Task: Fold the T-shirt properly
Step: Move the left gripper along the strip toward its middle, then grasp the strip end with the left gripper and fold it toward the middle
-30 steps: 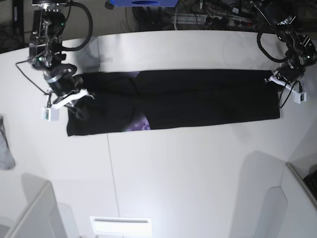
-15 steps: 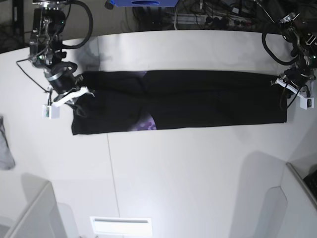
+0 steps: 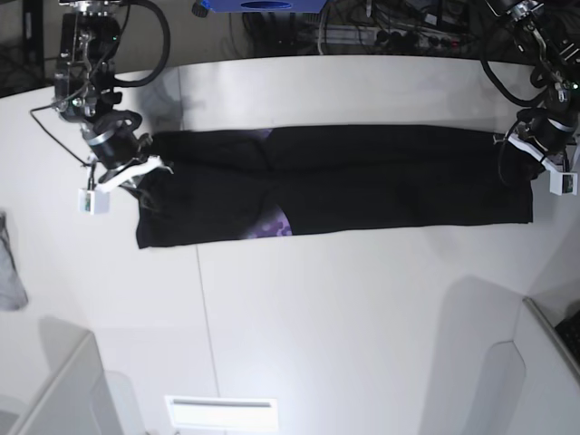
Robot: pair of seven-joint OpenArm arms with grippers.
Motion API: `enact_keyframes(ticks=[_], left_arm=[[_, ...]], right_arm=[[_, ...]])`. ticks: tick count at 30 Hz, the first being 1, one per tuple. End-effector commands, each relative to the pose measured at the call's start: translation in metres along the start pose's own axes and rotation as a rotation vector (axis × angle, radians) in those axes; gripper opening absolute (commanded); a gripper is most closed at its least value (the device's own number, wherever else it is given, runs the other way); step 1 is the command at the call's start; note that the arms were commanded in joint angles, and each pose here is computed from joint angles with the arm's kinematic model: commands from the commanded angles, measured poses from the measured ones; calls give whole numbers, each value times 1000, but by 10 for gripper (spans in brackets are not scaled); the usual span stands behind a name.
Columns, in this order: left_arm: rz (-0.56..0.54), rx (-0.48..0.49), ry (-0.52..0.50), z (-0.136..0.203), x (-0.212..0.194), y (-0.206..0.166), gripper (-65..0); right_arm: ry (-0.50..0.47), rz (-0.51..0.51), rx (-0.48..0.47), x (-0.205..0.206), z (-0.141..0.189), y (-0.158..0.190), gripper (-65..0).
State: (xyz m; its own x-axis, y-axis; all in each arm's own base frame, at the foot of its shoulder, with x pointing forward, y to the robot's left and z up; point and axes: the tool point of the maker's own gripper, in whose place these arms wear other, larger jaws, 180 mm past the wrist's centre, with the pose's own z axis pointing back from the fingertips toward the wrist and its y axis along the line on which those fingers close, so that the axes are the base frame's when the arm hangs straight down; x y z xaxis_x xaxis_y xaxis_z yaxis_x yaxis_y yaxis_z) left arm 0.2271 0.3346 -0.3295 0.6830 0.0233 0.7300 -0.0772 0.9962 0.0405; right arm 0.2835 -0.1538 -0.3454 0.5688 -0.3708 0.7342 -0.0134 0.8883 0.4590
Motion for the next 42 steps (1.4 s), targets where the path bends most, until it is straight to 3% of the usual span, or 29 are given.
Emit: enact_keyframes(ticks=[1,11,30,42], left_arm=[[-35,-11,-44,4,15,-5,-650],[-141,-137,-16,3,8,-59,-650],[-130,-391,5,-23,12,-179,-650],[-123,-545,4,-22,19,-258,-650]], right_arm=[[-45,20,25,14,2,6,-650],[-43,19,24,13,2,6,-650],[-41,13,17,12,2,4,-650],[-46,12,11,14,3,2,-650]])
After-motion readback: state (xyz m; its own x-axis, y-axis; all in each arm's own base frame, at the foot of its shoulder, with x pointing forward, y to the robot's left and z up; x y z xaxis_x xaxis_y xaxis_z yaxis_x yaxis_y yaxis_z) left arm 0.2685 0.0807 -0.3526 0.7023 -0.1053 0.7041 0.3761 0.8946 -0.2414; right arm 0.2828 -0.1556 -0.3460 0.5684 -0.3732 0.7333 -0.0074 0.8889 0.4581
